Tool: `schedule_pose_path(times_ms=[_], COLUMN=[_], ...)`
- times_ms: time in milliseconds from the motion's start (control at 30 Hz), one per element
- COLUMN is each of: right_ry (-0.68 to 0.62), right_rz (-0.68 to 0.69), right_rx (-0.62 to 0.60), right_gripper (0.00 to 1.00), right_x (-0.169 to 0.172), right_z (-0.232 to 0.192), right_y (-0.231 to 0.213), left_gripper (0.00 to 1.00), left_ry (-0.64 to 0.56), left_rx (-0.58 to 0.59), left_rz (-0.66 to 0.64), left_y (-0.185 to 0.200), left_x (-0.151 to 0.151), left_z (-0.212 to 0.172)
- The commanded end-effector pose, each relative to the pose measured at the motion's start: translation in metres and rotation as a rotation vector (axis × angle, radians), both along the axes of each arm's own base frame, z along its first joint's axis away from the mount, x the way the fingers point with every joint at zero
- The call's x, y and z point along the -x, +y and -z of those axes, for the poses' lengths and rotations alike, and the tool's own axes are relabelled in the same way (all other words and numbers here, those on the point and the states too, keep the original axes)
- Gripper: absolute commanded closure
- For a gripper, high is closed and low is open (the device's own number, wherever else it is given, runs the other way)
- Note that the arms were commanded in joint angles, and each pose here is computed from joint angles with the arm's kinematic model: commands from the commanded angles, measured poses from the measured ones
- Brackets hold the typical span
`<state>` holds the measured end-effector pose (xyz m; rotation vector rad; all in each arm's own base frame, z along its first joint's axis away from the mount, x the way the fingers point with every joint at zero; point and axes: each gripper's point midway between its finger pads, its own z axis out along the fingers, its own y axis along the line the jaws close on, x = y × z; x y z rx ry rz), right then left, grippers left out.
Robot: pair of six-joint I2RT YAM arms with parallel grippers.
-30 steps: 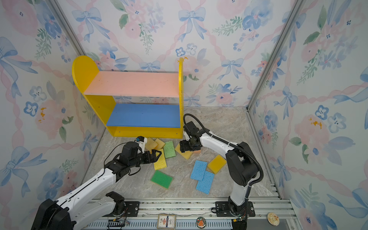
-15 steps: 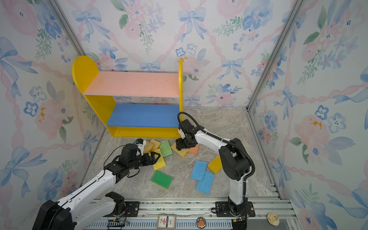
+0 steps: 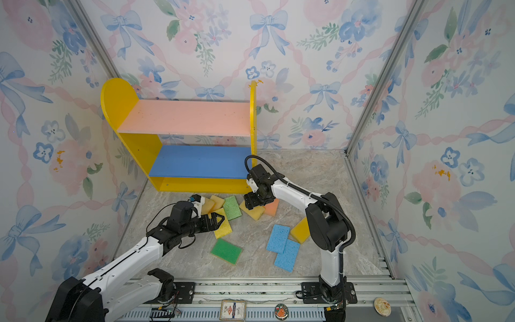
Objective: Place and organize the cleaning sponges onto the shelf
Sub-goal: 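Lower the right gripper and grasp the pale yellow sponge near the orange one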
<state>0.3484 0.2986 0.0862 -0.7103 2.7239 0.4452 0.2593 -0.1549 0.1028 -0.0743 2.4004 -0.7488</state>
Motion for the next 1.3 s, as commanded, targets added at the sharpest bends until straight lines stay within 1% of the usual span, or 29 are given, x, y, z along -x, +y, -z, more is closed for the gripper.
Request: schedule_pose_path(times_ms=[0,267,400,567,767,867,1033,1267], right_ry=[0.009,0.054,0.079,0.109,0.112,0.116,0.134,0.141], right_rz=[-0.058,-0.025,-0.022,-0.008,0.066,0.099,0.088,0.091], right_rx=[0.002,-0.066,-0.083,-0.067,-0.039,-0.044,-0.017,-0.063], right_gripper=[0.19,0.22,0.24,0.25,0.25,0.26,0.27,0.37], right_x=[-0.003,-0.017,-0.018,-0.016,-0.017,-0.019,-0.014,-0.01], right_z=[0.002,0.011,0.019,0.031,0.041,0.043,0.05,0.048], right_y=[0.003,-0.006,-0.007,-0.014,-0.039,-0.047,-0.049,-0.044], left_gripper=[0.02,0.02,0.02,0.02,0.02,0.02,0.02,0.02], left_ry=[-0.01,-0.007,-0.005,0.001,-0.007,-0.003,0.0,-0.013], left_rx=[0.024,0.03,0.023,0.024,0.029,0.032,0.043,0.053], left_rz=[-0.008,-0.014,-0.018,-0.018,-0.02,-0.023,-0.025,-0.038], left_y=[-0.001,0.0,0.001,0.0,0.0,0.0,-0.001,0.002], left_x=[-0.004,-0.002,-0.003,-0.004,-0.005,-0.004,-0.003,-0.001], left_z=[-0.007,-0.006,-0.005,-0.005,-0.008,-0.007,-0.008,-0.011])
